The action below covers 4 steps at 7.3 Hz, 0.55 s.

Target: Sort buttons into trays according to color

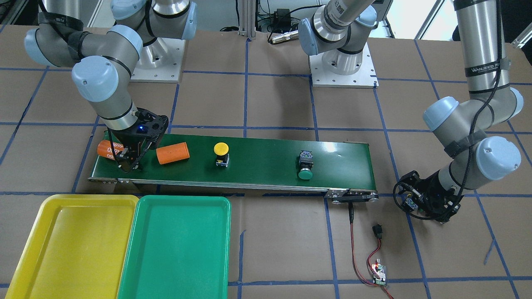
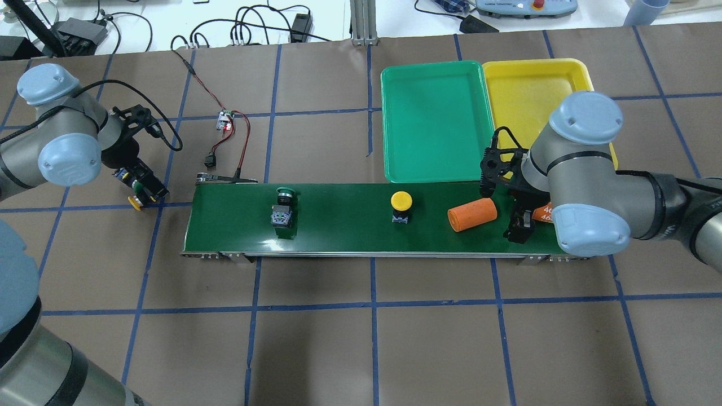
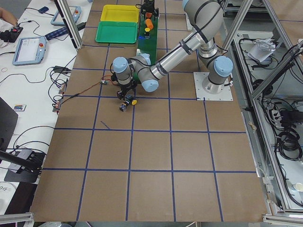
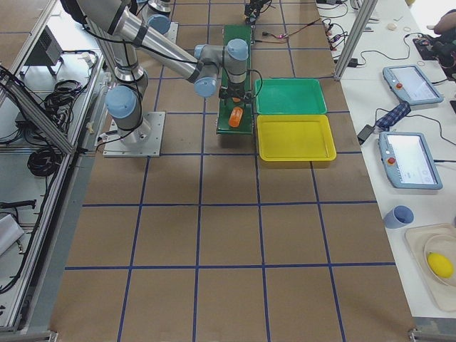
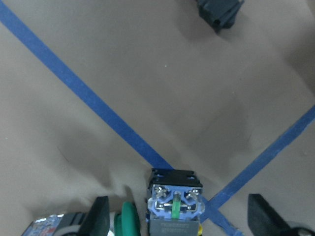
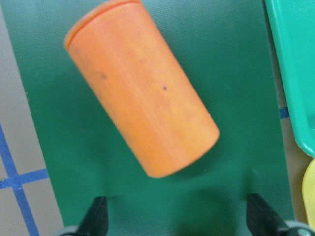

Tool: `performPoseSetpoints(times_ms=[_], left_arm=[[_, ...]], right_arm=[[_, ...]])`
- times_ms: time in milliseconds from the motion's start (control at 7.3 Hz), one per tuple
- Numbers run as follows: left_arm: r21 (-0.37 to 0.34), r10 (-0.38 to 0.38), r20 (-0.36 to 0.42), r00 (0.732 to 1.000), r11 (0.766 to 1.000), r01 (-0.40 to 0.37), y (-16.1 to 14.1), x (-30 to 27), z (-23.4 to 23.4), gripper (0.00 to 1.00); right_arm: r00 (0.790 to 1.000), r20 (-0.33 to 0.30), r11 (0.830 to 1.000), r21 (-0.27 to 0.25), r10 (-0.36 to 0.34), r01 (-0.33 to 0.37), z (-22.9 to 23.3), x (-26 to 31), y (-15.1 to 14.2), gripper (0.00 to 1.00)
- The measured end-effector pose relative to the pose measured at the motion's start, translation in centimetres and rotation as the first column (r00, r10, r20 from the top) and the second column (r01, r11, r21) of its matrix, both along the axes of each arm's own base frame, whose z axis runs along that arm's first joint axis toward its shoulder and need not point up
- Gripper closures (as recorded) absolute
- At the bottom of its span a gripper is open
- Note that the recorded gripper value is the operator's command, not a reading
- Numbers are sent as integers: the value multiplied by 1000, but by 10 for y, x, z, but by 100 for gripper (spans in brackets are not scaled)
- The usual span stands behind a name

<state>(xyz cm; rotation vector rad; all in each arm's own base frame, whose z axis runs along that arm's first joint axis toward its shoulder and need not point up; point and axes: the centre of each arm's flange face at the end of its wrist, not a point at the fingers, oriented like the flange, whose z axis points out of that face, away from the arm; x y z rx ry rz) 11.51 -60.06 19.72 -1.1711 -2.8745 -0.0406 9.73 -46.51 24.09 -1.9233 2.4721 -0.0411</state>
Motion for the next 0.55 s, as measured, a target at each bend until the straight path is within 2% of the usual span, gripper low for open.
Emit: performPoseSetpoints(times_ms=[411,548], left_arm=[[-1,-33,-12,999,999,33,-1,-2,-6,0],[2,-38,-16,999,999,38,-1,-3,-8,12]], right_arm=[[1000,1,1000,-11,-2,2,4,1,-1,0],[1000,1,1000,-12,-2,2,5,1,-1,0]])
